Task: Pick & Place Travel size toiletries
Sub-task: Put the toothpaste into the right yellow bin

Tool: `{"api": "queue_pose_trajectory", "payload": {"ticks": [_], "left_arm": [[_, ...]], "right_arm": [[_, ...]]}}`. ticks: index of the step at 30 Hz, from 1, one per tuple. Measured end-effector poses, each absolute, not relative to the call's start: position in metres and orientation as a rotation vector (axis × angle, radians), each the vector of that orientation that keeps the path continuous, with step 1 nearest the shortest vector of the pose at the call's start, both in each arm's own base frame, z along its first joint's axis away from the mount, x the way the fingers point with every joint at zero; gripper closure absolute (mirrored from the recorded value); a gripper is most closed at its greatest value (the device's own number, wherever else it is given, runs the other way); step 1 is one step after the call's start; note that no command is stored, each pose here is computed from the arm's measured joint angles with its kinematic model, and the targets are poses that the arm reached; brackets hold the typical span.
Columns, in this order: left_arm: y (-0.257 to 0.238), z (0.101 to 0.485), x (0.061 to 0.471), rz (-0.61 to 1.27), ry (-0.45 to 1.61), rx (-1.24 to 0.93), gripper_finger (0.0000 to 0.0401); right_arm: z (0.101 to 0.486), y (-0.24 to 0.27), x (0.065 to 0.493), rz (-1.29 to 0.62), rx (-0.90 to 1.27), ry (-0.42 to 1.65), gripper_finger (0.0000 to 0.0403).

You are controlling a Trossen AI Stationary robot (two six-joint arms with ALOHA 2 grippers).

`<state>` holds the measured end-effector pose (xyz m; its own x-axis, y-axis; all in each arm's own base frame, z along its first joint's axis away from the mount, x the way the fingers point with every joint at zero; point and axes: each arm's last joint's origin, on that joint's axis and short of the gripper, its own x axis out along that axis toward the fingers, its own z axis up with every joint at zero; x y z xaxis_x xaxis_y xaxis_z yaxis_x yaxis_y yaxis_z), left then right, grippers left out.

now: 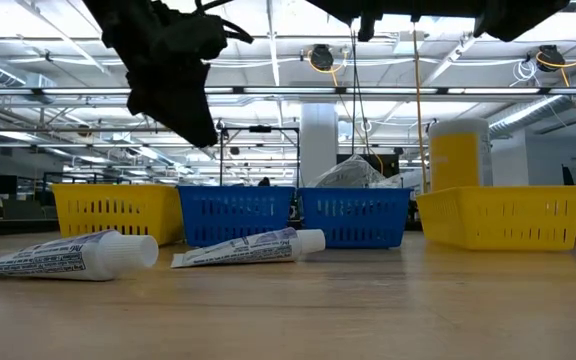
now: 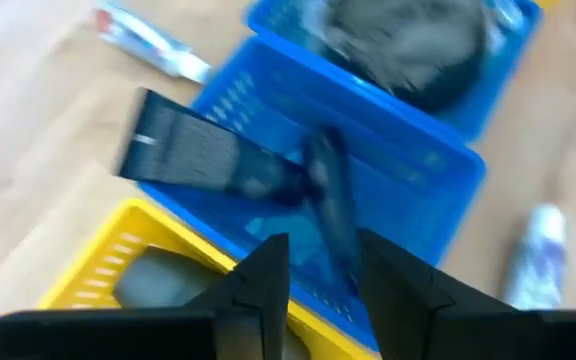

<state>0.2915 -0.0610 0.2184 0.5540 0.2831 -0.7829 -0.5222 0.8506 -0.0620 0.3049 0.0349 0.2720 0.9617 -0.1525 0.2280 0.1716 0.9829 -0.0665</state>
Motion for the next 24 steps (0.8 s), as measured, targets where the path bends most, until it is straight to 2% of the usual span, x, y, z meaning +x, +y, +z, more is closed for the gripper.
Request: {"api": "queue_pose_trajectory", "payload": {"ticks": [13, 24], "left_arm": [[-0.128, 0.222, 0.279, -0.018, 0.917, -0.184, 0.0279], [-0.183, 0.211, 0.252, -0.048, 0.933, -0.179, 0.0279]], "right_arm": [[0.264, 0.035, 0.307, -0.152, -0.059, -0.141, 0.0264], [0.263, 0.035, 0.307, -0.15, -0.059, -0.136, 0.0264]]}}
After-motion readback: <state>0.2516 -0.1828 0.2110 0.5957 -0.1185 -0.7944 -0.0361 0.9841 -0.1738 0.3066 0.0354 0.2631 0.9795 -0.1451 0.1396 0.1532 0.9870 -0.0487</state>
